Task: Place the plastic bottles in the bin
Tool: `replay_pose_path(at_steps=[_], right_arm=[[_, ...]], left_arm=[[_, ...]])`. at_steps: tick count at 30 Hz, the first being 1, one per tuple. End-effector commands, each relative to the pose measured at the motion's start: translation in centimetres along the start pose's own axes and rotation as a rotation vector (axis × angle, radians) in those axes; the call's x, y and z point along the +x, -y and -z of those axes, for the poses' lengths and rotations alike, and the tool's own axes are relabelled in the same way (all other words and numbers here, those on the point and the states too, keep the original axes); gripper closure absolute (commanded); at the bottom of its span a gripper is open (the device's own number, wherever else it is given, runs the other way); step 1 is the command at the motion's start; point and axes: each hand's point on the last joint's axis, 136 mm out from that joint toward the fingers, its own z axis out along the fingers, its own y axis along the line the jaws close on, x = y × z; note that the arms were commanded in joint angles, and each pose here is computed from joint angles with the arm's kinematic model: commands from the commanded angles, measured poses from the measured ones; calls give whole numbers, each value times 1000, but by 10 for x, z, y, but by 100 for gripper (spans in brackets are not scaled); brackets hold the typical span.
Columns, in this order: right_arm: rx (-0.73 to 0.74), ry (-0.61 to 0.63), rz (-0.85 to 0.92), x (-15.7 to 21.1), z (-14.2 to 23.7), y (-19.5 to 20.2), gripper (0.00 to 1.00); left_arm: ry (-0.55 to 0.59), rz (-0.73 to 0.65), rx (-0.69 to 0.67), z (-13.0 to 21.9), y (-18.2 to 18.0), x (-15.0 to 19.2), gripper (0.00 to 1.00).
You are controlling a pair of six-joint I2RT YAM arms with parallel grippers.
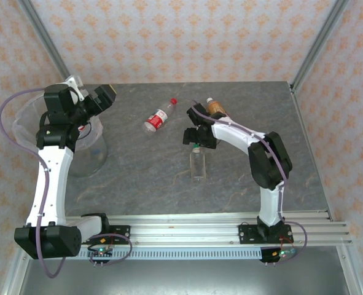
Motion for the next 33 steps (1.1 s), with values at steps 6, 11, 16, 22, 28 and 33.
replay_pose_path(at_steps=[6,11,16,22,28,33], right_arm=[[106,-137,46,21,-13,12,11],[142,-188,95,28,-24,10,12],[187,-181,91,27,-31,16,17],[176,-150,86,23,-29,15,38],[159,-121,89,20,-23,14,48],[121,-52,74,12,-10,10,51]], left_arm=[[-61,18,39,-13,5,7,0],[-60,21,47,-12,7,6,0],[-67,25,46,-13,6,7,0],[-79,36,46,-17,5,9,0],[-80,51,34,-20,4,10,0],[-26,9,17,-14,15,9,0]])
